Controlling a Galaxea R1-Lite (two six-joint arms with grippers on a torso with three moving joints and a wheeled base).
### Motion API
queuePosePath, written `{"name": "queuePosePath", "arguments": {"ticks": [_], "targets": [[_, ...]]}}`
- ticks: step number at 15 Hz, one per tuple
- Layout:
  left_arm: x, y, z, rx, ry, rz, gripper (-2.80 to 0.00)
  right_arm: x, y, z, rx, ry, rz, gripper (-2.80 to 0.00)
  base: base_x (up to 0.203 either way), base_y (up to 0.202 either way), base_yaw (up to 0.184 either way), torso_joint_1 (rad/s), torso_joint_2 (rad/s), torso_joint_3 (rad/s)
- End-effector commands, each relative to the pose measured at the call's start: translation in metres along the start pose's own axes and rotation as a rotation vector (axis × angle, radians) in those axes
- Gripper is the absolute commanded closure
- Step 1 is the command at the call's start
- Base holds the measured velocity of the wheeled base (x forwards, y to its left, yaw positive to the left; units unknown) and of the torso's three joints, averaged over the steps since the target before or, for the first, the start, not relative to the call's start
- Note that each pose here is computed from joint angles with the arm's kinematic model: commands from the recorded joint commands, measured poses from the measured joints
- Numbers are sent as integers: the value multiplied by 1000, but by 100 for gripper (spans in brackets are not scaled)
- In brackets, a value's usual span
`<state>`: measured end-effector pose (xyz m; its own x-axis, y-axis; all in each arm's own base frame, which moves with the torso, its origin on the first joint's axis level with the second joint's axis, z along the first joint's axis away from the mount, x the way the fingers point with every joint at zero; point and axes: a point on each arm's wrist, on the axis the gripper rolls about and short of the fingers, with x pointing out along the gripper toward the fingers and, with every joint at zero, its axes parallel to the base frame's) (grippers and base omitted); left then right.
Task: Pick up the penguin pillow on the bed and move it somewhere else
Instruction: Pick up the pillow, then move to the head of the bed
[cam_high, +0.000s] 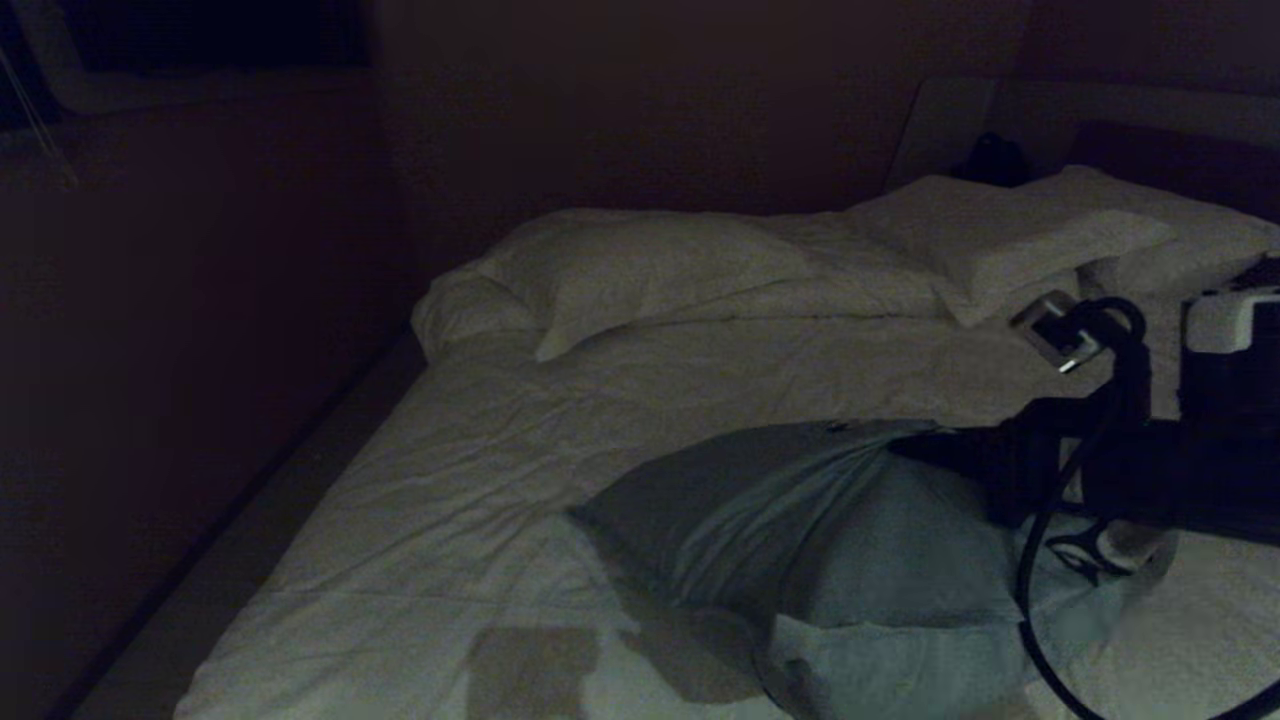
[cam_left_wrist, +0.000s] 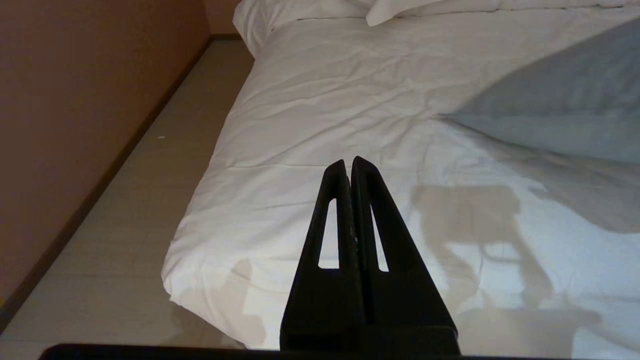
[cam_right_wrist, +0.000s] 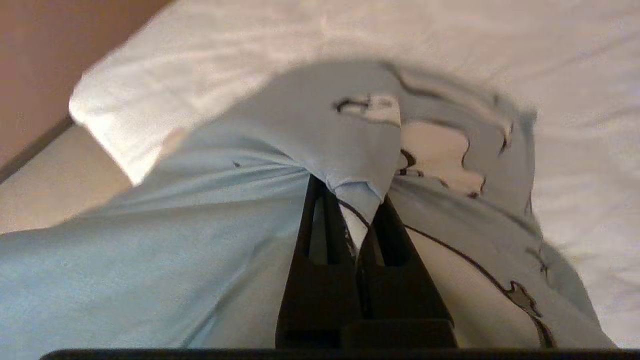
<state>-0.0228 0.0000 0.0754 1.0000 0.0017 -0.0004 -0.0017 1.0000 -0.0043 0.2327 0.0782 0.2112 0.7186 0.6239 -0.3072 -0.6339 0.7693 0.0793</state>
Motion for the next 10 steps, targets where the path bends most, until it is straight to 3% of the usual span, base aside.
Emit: {"name": "queuePosePath", "arguments": {"ticks": [1, 10], "targets": [[0, 0, 0, 0, 0, 0, 0, -19, -4, 12, -17, -69, -44, 0, 0, 0, 0, 0, 0, 0], [0, 0, 0, 0, 0, 0, 0, -74, -19, 40, -55, -238, -223, 0, 0, 0, 0, 0, 0, 0]]}}
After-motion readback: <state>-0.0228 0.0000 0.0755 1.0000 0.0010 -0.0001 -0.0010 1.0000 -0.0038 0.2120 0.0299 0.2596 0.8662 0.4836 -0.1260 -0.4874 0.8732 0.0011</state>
